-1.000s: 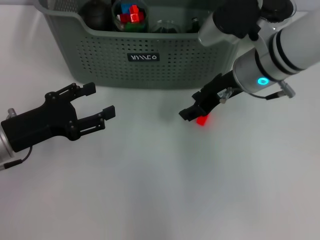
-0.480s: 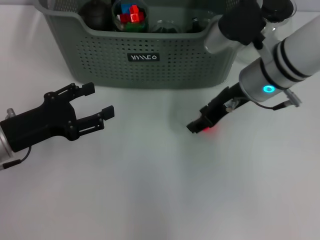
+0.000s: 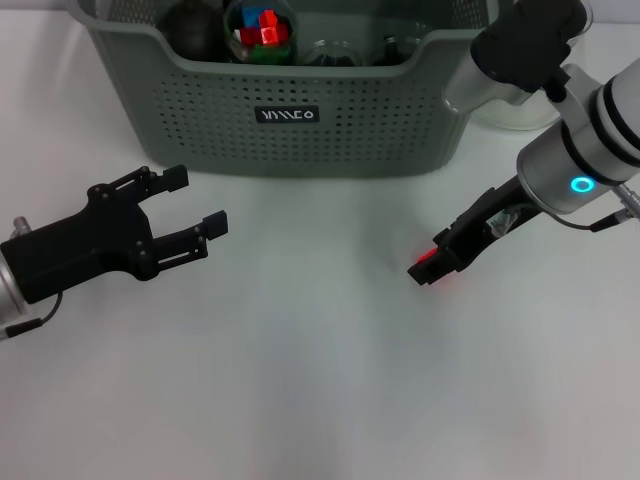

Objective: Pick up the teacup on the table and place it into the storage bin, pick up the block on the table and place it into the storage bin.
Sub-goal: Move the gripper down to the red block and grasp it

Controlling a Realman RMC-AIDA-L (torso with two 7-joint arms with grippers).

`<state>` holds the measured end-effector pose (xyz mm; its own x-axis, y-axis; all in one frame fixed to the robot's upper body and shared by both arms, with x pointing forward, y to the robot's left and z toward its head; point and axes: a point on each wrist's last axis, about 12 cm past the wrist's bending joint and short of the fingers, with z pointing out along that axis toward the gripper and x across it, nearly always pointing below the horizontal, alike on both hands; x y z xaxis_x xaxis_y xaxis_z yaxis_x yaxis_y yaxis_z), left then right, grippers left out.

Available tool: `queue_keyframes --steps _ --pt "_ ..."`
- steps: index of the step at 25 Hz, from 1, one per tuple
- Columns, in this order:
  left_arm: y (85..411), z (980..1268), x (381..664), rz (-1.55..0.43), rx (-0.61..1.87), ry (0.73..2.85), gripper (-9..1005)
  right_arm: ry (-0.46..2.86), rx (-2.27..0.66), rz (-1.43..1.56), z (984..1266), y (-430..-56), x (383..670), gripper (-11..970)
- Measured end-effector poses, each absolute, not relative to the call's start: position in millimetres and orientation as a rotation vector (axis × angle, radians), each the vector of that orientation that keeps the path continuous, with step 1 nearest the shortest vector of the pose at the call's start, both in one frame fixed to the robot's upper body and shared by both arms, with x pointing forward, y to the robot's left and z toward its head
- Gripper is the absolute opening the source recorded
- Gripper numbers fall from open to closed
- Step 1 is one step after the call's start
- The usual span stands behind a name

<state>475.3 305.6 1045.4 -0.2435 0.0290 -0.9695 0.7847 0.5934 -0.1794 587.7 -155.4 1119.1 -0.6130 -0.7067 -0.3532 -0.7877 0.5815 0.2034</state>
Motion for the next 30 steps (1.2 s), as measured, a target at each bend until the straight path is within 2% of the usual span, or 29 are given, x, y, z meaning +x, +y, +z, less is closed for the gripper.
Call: queue_keyframes --steps 12,23,30 --pt "306 1046 476 -0.819 0.683 1.68 825 2.472 -1.253 0.485 1126 -150 595 636" --pt "307 1047 478 -0.815 0.69 1.677 825 2.551 -1.218 0.471 1098 -152 598 628" --pt "307 1047 478 -0.815 0.689 1.676 825 2.588 -1.177 0.552 1111 -165 591 623"
